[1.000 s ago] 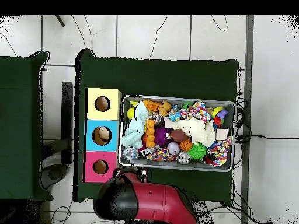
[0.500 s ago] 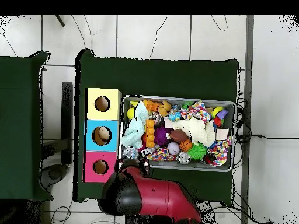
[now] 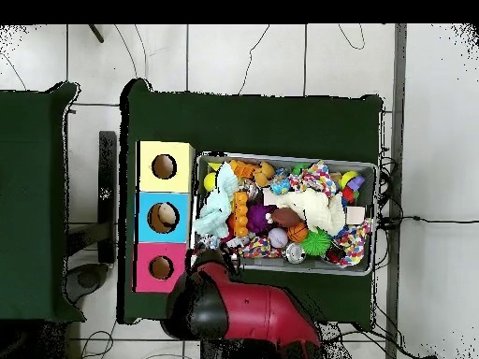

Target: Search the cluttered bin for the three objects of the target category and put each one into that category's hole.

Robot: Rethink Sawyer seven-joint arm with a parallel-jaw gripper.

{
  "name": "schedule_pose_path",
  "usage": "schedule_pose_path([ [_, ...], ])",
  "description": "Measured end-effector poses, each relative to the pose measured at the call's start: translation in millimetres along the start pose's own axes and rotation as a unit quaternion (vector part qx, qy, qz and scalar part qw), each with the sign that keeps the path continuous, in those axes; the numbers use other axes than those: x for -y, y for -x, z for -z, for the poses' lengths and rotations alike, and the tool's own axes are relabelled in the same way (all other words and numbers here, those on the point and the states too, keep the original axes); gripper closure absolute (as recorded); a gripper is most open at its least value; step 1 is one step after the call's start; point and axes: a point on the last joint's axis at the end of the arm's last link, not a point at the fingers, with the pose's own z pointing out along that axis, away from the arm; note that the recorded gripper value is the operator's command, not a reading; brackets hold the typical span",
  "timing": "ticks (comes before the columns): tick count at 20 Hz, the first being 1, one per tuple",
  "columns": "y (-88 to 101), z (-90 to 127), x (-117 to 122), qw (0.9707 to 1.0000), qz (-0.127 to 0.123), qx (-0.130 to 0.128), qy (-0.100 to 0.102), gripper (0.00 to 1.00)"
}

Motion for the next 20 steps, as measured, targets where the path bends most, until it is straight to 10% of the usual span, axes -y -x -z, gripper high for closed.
schedule_pose_path([
  [12,-28.9,-48.4,-19.2,0.9982,0.024,-0.054,0.01,0.0],
  [20,-38.9,-82.0,-24.4,0.9982,0.041,-0.044,-0.002,0.0],
])
